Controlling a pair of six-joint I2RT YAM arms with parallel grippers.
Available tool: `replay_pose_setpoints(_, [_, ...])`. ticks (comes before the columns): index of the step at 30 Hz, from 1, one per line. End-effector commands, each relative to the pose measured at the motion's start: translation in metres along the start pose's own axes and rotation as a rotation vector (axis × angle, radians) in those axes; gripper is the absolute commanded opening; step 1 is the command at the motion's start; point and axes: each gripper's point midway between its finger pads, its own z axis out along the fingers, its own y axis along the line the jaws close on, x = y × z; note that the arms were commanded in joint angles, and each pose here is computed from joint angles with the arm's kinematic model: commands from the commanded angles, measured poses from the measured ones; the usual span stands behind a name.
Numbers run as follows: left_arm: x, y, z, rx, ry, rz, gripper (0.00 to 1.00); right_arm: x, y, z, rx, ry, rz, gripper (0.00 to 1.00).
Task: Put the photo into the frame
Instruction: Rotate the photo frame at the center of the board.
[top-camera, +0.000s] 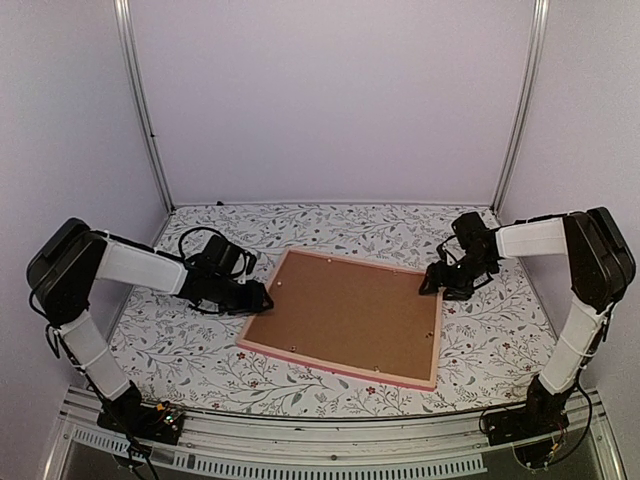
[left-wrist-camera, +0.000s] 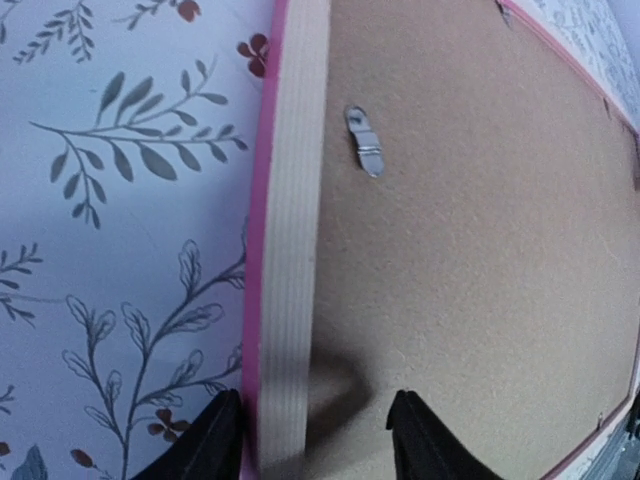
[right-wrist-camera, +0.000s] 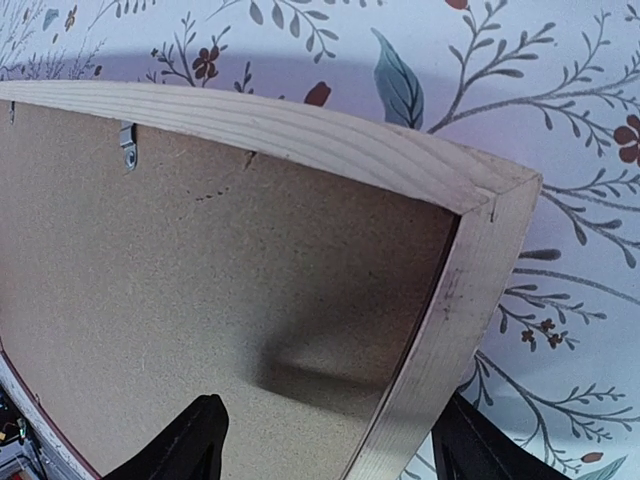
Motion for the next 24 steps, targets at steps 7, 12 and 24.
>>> replay_pose_setpoints(7, [0.064,-0.006,-0.015,-0.013,0.155,0.034,0.78,-0.059,0.034,0.023,-0.105,-0.071,-0.166,0.72])
replay_pose_setpoints(12, [0.040,-0.003,-0.025,-0.068,0.060,0.072,0.95,-0.087,0.043,0.019,-0.098,-0.114,-0.240,0.73])
replay_pose_setpoints(24, [-0.033,0.029,-0.008,-0.318,-0.035,0.142,0.96,-0.077,0.034,0.009,-0.048,-0.111,-0.241,0.73])
